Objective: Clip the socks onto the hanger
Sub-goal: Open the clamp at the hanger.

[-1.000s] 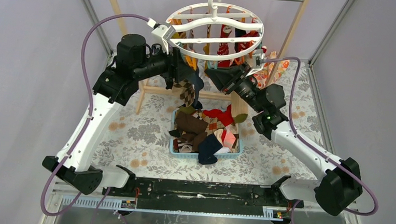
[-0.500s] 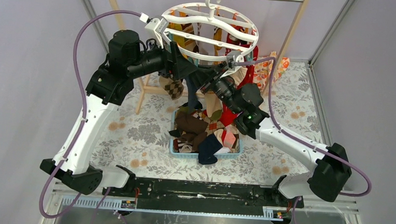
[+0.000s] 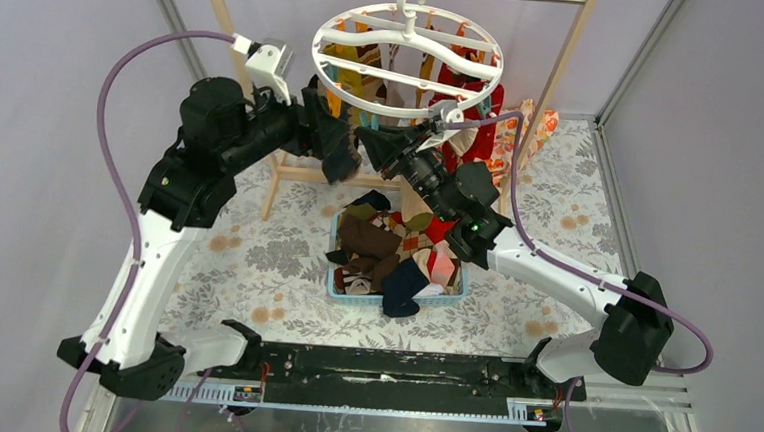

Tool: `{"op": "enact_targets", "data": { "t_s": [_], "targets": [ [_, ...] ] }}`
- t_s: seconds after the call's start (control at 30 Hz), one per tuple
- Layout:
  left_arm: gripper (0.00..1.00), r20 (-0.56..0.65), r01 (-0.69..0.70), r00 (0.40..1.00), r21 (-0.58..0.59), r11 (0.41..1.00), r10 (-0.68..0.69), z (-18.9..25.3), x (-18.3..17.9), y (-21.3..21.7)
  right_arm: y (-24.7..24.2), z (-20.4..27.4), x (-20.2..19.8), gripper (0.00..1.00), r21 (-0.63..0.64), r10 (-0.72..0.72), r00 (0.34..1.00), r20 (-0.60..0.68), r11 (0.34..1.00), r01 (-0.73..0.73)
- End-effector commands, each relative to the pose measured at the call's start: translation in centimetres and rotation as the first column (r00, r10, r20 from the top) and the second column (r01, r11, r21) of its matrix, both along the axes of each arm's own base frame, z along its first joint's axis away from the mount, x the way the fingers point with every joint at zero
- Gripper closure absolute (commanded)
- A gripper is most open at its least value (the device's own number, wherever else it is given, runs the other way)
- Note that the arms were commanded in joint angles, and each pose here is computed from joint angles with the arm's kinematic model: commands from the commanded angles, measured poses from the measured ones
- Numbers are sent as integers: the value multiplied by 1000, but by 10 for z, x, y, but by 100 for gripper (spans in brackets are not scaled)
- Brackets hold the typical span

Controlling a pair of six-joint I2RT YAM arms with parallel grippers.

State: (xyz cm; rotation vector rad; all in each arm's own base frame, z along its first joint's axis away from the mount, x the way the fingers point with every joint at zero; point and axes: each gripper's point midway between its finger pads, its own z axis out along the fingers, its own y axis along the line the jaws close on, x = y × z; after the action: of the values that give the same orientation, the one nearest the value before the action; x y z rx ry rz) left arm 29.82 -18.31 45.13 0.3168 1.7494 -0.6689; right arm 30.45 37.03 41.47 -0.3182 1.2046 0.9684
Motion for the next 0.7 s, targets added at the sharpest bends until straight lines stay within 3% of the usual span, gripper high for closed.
{"op": "enact_targets", "data": {
  "t_s": [0.0,0.2,0.67],
  "targets": [
    [25,30,-67,997,38,997,66,-9,-3,16,-3,29,-12,91,36,2,998,61,999,-4],
    [21,6,165,986,-100,981,-165,9,-24,-25,-1,23,-9,91,30,-2,999,43,1000,1],
    [27,-3,183,983,-142,973,-186,19,8,-45,1,20,-5,94,24,-20,999,30,1000,19]
  ]
}}
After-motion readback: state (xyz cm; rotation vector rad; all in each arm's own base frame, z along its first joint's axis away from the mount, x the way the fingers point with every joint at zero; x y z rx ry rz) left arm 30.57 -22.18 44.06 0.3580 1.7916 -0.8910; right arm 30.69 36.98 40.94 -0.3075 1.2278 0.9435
